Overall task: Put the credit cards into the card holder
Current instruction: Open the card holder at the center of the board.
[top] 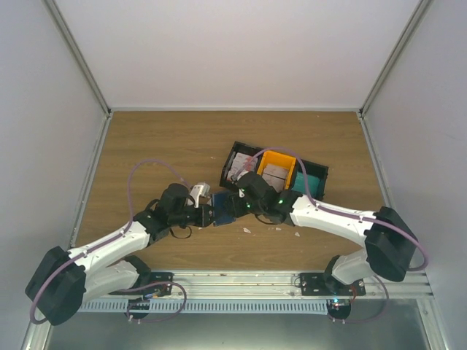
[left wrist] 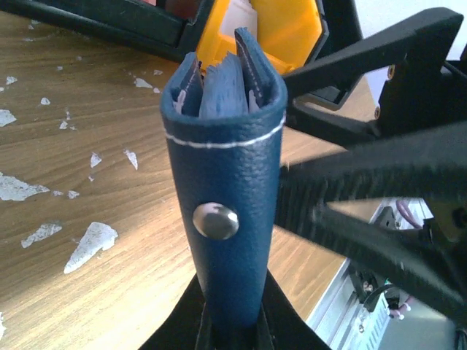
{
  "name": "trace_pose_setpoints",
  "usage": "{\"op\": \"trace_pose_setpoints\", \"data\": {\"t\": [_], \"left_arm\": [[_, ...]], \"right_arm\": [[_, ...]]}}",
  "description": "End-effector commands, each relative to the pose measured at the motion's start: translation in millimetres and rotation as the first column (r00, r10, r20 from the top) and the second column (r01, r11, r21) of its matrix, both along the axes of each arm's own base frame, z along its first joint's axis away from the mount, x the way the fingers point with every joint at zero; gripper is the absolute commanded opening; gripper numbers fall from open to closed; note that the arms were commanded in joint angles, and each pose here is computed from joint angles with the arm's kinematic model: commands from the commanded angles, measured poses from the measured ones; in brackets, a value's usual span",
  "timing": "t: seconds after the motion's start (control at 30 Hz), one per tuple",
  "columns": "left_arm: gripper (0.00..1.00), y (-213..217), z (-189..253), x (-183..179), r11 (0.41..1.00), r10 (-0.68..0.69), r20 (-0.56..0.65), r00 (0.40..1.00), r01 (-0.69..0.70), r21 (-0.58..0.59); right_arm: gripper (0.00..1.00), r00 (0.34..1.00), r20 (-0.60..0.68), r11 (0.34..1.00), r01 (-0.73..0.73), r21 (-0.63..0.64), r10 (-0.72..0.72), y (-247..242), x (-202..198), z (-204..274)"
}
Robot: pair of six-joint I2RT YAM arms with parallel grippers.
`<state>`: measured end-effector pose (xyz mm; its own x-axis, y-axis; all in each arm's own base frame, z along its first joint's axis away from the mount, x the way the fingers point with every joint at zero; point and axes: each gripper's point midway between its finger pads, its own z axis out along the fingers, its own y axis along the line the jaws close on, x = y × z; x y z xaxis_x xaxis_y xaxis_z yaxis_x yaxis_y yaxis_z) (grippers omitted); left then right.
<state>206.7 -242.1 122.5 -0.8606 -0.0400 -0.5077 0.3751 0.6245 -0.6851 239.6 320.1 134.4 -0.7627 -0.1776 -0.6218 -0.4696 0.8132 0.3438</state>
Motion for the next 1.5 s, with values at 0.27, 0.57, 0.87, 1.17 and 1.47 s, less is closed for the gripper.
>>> {"op": "trace_pose_setpoints", "data": {"t": [0.27,0.57,0.87,1.17,1.47], "left_arm": [[0.00,-4,20,16,1.000,0.010,0.106,0.994,-0.008,-0.023],[0.00,-4,14,14,1.000,0.001,0.097,0.995,0.000,-0.019],[0.00,-2,7,12,1.000,0.002,0.084,0.996,-0.002,-0.001],[0.00,-2,4,12,1.000,0.000,0.077,0.997,0.000,0.010],[0.00,-4,-1,3,1.000,-0.018,0.034,0.999,0.019,-0.020]], "right_arm": [[0.60,0.995,-0.088,0.994,0.029,-0.110,-0.039,-13,-16,-41],[0.33,0.960,-0.001,0.924,0.269,-0.271,-0.280,-72,-5,-52],[0.49,0.991,0.010,0.991,0.132,-0.024,-0.131,-33,-10,-12],[0.58,1.000,-0.013,0.995,-0.006,0.096,0.007,-5,-23,-2],[0.27,0.994,0.010,0.994,0.113,-0.009,-0.113,-17,-2,-25]]}}
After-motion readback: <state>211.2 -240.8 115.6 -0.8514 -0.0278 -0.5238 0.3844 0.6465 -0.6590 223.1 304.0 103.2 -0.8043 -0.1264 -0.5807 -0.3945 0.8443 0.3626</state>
